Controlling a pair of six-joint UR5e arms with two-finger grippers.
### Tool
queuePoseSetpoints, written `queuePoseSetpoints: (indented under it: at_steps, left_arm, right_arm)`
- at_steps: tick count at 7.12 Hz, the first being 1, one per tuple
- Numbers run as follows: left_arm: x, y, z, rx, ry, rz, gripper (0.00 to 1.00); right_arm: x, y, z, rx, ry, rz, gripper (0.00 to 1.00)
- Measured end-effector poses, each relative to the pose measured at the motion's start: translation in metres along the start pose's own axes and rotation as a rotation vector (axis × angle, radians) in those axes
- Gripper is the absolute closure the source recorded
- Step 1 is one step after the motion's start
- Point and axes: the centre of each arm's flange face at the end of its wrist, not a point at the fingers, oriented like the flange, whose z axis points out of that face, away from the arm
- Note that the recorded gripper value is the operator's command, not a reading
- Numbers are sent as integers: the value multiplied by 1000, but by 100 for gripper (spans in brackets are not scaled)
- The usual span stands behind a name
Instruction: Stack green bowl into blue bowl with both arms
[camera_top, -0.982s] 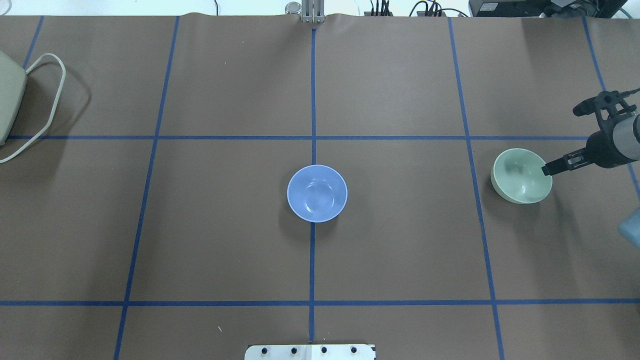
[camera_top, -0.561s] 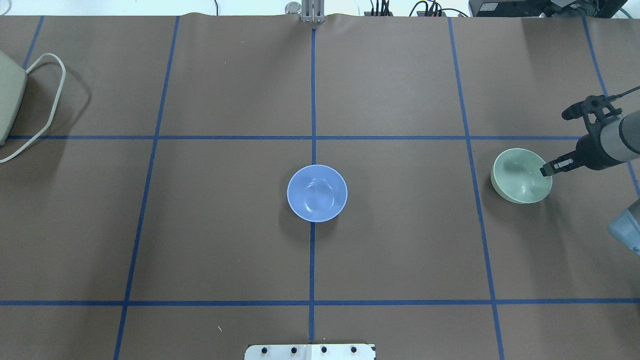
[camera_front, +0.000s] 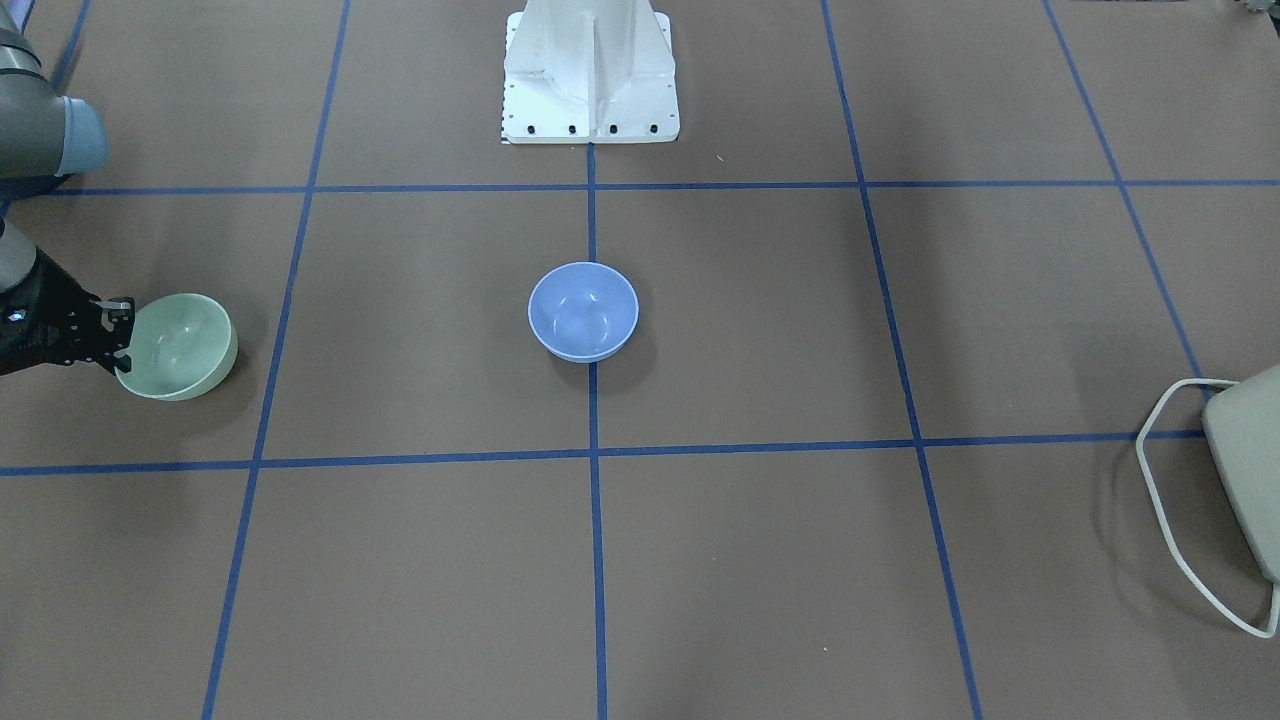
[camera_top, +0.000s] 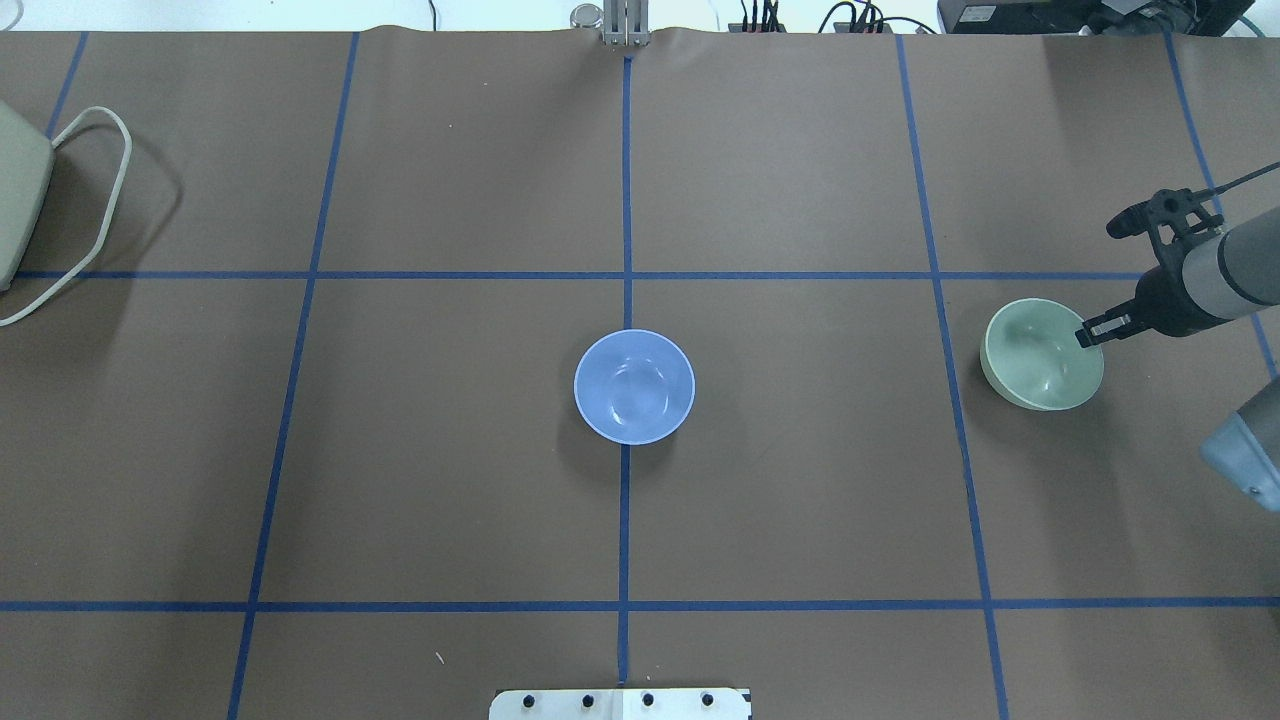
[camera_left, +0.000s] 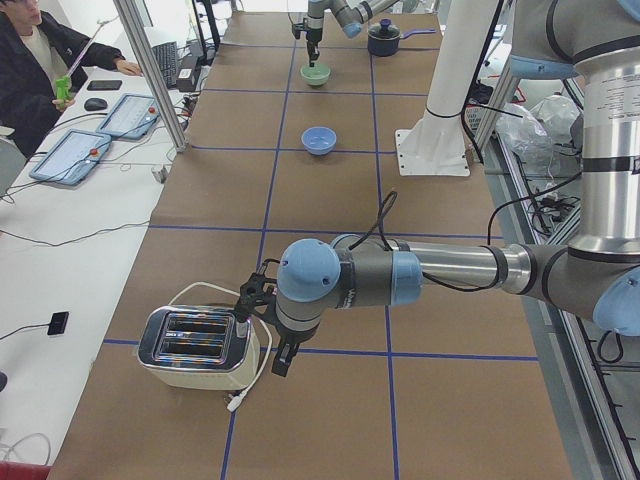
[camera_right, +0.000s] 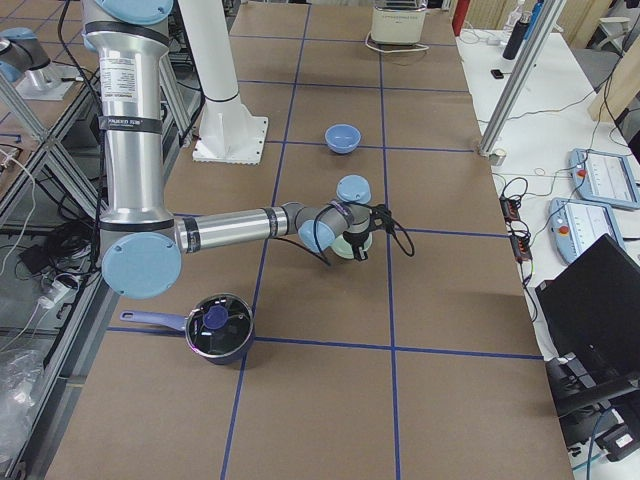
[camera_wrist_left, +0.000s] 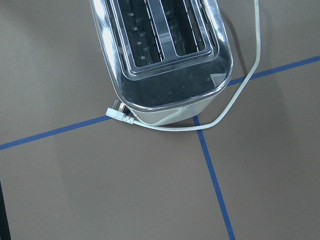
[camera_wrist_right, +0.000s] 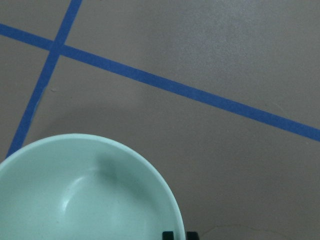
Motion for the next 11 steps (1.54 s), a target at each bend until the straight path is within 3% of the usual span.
queuePoseSetpoints:
  at_steps: [2, 3, 5, 6, 7, 8, 11]
  left_arm:
    - [-1, 1, 1, -2, 1, -2, 2]
    - [-1, 2, 2, -3, 2, -6, 2]
    - [-2, 8, 5, -9, 6, -13, 2]
    - [-2, 10, 6, -10, 9, -15, 2]
    - [-2, 11, 7, -12, 10, -16, 2]
    - [-2, 11, 8, -14, 9, -16, 2]
    - [-1, 11, 9, -16, 10, -16, 2]
  right_arm:
    - [-30, -33, -27, 45, -82, 64, 100]
    - [-69, -62, -51, 93, -137, 151, 100]
    - [-184, -107, -69, 164, -228, 331, 100]
    - [-249, -118, -66, 198, -241, 415, 100]
    - [-313, -124, -66, 205, -228, 491, 100]
    - [-371, -126, -69, 177, -193, 535, 100]
    - [-467, -97, -43, 65, -61, 542, 100]
